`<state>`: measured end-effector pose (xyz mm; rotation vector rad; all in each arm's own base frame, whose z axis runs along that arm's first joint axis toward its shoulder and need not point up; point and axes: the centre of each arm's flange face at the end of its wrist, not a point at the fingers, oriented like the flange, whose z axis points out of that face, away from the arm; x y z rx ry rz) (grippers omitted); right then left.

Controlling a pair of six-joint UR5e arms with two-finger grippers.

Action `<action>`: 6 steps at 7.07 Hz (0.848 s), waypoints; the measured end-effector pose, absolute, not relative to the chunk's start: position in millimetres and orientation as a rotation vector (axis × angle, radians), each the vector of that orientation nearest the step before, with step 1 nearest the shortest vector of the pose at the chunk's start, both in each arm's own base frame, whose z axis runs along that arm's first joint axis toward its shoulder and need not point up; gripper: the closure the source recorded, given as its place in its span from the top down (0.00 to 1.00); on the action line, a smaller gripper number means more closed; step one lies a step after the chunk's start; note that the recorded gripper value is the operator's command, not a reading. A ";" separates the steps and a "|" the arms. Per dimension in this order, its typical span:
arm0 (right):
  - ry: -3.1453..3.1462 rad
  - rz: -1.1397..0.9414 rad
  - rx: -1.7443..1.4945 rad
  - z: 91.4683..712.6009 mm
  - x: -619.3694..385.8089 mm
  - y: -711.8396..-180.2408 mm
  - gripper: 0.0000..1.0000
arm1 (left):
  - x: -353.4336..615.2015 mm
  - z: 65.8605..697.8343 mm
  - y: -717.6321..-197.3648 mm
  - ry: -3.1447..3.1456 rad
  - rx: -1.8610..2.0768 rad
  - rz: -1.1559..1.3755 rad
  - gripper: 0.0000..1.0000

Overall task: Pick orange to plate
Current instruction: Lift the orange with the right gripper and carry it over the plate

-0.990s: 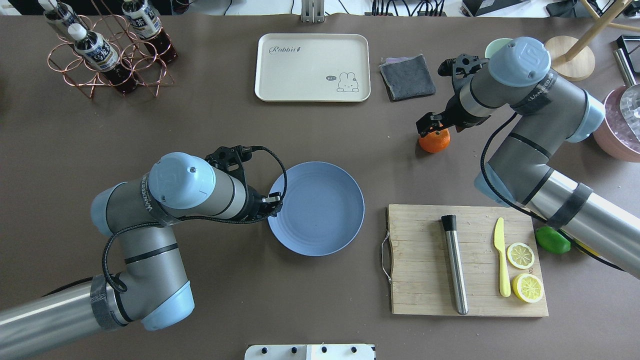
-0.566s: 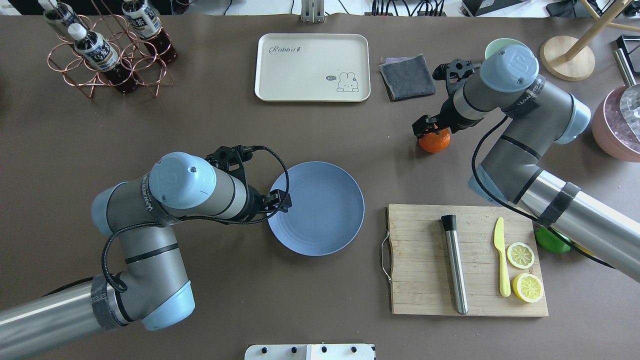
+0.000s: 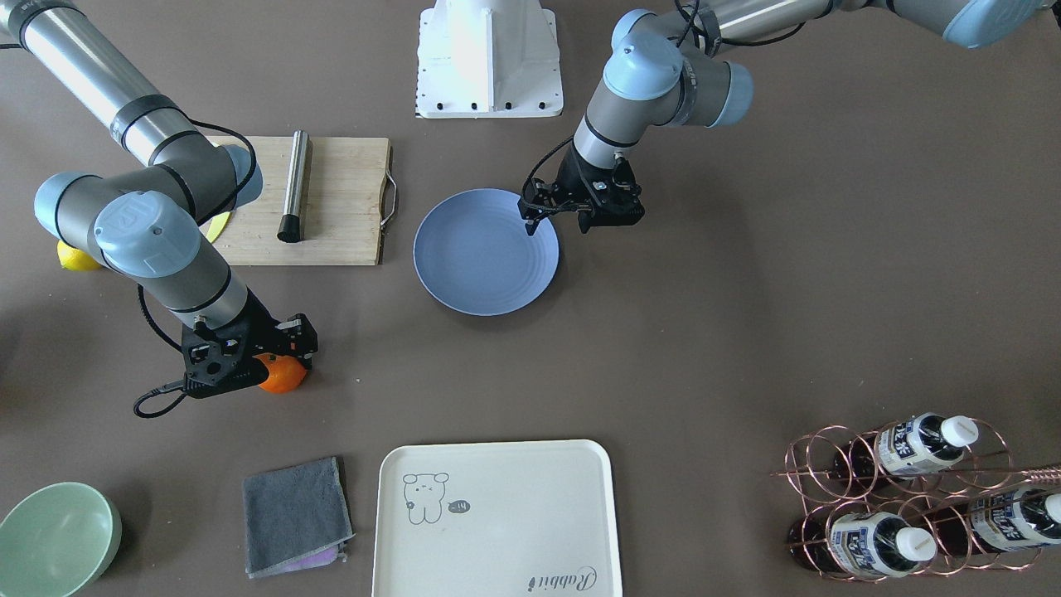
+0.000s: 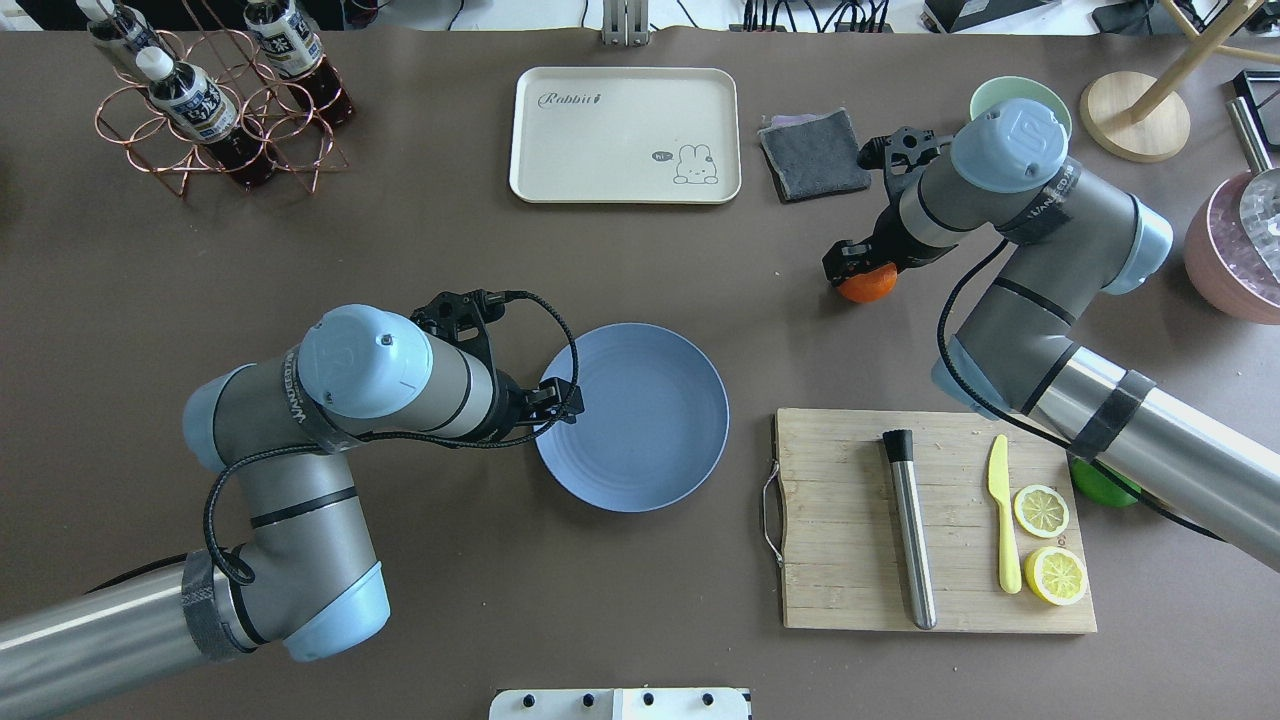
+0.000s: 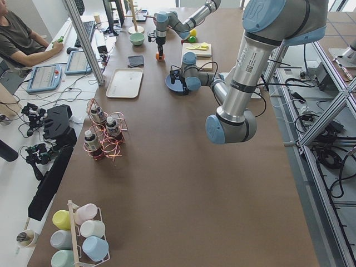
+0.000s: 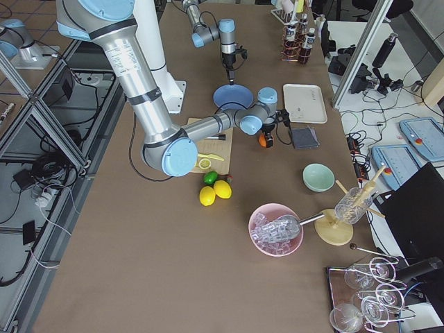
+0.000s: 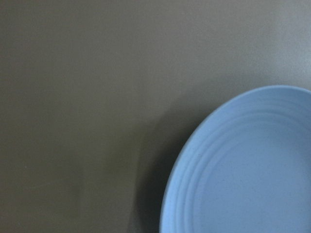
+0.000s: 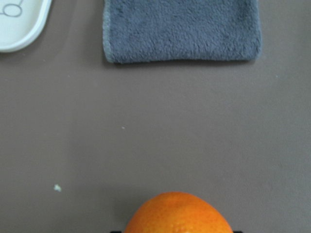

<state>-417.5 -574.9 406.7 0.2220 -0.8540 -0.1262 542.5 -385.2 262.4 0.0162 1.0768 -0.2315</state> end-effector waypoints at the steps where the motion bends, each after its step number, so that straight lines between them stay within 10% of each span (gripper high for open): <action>1: -0.874 -0.124 0.216 380.7 -414.4 -573.6 0.00 | 542.1 261.5 -385.1 1.079 0.017 -0.231 0.97; 6: -0.956 0.022 0.147 240.5 -532.9 -418.5 0.00 | 488.2 281.0 -427.2 1.066 0.061 -0.193 0.97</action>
